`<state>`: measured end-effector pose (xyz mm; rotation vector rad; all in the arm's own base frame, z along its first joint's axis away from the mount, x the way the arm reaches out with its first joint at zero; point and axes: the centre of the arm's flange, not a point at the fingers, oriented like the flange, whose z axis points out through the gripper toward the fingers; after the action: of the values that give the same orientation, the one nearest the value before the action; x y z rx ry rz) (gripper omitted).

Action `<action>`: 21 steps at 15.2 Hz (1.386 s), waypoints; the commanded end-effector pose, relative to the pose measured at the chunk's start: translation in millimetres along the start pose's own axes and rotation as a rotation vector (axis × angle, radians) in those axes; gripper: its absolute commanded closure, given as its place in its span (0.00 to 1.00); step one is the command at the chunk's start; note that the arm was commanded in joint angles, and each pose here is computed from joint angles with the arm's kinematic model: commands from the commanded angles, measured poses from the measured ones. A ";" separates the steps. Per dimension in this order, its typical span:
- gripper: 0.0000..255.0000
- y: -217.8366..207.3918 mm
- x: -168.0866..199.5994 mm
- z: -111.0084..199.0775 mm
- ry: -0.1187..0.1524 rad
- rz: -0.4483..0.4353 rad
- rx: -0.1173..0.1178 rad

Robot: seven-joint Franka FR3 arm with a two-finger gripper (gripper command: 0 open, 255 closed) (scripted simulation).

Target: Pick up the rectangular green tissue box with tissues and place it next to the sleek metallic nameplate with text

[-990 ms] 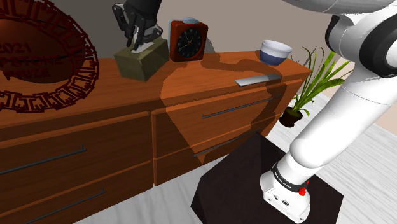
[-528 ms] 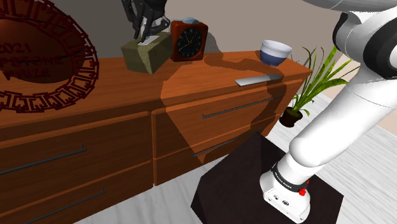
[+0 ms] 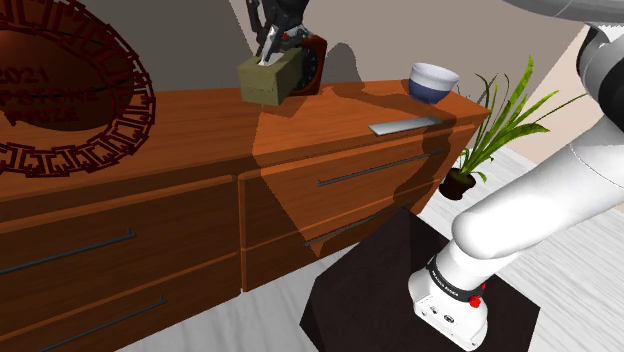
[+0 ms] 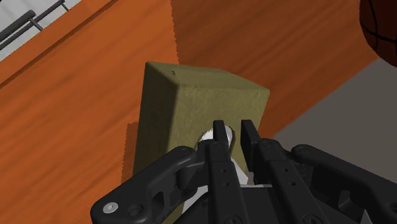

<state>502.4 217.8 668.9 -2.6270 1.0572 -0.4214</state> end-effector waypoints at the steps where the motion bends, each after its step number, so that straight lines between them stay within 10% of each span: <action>1: 1.00 18.8 19.7 -3.1 -0.001 -0.002 0.001; 21: 1.00 193.0 215.2 -36.9 -0.001 -0.002 0.001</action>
<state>515.5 -58.8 667.2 -2.6298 1.0525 -0.4115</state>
